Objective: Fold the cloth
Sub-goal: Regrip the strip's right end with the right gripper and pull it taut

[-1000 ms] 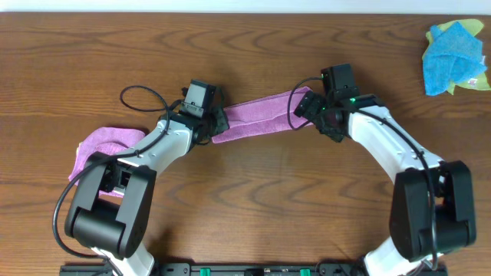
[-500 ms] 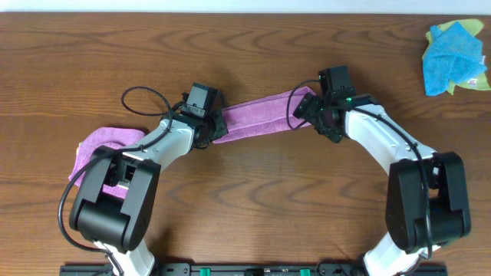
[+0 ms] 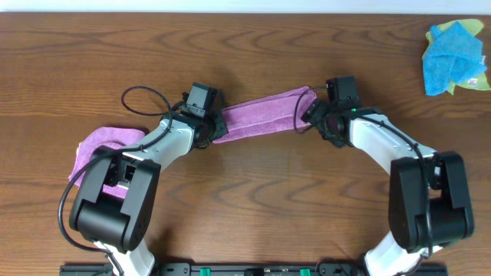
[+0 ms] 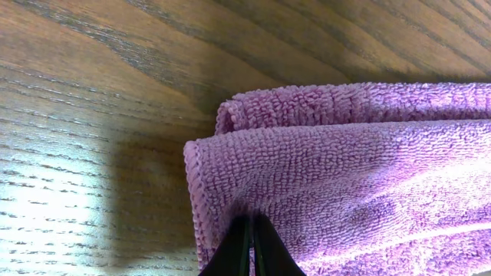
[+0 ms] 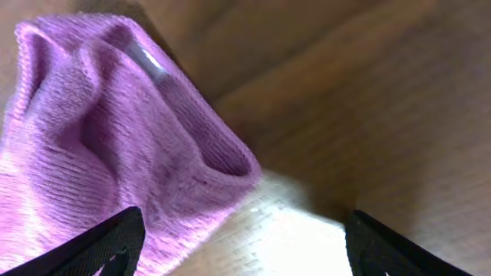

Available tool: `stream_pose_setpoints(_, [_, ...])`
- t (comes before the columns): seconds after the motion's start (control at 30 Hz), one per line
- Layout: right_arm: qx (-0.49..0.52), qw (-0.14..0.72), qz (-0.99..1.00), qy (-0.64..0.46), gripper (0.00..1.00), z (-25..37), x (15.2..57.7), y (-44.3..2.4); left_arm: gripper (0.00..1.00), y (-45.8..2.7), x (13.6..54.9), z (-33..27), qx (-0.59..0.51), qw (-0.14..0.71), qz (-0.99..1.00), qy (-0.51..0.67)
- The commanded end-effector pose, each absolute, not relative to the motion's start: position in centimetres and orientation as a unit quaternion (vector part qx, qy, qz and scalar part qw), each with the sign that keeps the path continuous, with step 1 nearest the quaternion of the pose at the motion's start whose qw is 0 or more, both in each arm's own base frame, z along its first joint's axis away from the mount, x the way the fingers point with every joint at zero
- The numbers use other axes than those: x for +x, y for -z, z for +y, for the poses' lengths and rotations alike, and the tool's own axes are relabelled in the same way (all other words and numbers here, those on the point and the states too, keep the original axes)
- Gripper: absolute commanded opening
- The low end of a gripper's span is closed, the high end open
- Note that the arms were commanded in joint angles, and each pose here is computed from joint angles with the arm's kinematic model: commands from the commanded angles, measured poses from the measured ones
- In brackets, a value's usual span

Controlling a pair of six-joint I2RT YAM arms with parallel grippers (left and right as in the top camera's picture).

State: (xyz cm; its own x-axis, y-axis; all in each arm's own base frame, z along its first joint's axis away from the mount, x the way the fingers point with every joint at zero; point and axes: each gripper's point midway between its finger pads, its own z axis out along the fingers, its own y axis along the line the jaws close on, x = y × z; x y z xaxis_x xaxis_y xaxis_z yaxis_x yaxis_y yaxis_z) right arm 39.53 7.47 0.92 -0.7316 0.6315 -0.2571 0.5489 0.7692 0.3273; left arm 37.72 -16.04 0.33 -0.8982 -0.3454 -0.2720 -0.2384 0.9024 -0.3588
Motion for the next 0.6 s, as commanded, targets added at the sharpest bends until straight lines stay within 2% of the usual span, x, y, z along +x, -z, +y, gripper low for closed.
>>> stream_pose_setpoints(0.0, [0.331,0.166,0.921,-0.12,0.84,7.4,38.6,0.3,0.06,-0.1,38.0,-15.9,-0.147,0.168,0.963,0.151])
stream_pose_setpoints(0.57, [0.344,0.182,0.905,-0.171,0.77,8.4,38.4,2.9,0.06,-0.1,38.0,-15.9,-0.155,0.166,0.962,0.152])
